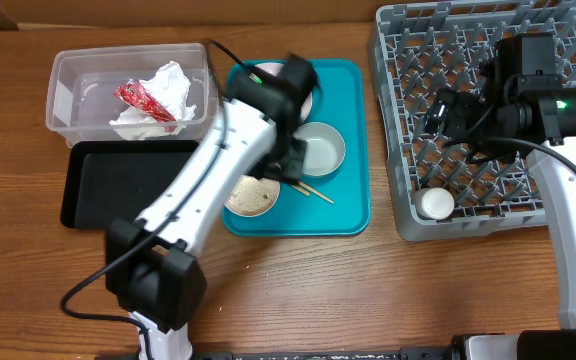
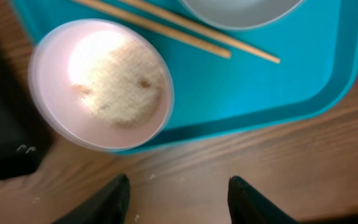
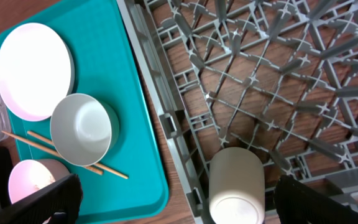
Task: Sort waste into correct bins and load items into the dishwasher
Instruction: 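Grasp the pink rice bowl with the left gripper and lift it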
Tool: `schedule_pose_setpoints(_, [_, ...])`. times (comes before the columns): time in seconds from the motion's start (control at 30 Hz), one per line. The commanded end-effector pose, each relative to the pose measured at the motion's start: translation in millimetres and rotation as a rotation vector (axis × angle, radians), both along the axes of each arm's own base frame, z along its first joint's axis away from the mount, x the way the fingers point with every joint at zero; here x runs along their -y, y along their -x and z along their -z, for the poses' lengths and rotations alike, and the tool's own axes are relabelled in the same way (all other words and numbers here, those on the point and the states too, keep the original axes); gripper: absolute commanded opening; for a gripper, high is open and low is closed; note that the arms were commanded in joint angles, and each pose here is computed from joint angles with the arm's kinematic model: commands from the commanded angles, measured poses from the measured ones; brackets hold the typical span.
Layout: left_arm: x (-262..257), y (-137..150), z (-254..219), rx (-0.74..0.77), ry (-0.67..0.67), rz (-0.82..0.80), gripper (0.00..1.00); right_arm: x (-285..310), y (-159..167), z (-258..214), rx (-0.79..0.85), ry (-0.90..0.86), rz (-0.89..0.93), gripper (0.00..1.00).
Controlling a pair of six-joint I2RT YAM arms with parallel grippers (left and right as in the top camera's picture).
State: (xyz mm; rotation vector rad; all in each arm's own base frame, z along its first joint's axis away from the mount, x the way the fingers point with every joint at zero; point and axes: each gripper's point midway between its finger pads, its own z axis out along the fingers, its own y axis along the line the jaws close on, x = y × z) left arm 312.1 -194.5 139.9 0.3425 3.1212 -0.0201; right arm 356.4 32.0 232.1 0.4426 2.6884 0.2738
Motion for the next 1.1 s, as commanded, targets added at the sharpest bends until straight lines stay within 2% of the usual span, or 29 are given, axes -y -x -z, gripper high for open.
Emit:
schedule_pose_setpoints(0.0, [5,10,33,-0.009,-0.033,0.002,0.48,1,-1,-8,0.022,-0.002,0.003,1.00])
schedule_pose_setpoints(0.1, [3,9,60,0.003,-0.033,0.029,0.37,1,1,-7,0.014,-0.001,-0.001,1.00])
schedule_pose_setpoints(0.17, [-3,6,72,0.024,-0.054,0.023,0.34,1,2,-6,0.010,-0.001,-0.001,1.00])
schedule_pose_setpoints(0.4, [-12,-8,92,0.101,-0.092,0.016,0.34,0,2,-6,0.010,-0.006,-0.004,1.00])
schedule_pose_setpoints(0.6, [-20,-4,107,0.104,-0.120,0.016,0.31,0,2,-6,0.009,-0.006,-0.004,1.00])
schedule_pose_setpoints(0.77, [-23,-3,111,0.105,-0.130,0.016,0.20,0,2,-6,0.010,-0.006,-0.004,1.00])
schedule_pose_setpoints(0.87, [-23,-3,111,0.108,-0.135,0.016,0.05,-2,1,-7,0.014,-0.015,-0.009,1.00])
schedule_pose_setpoints(1.07, [-21,-4,92,0.084,-0.113,-0.015,0.04,-4,1,-8,0.016,-0.028,-0.020,1.00])
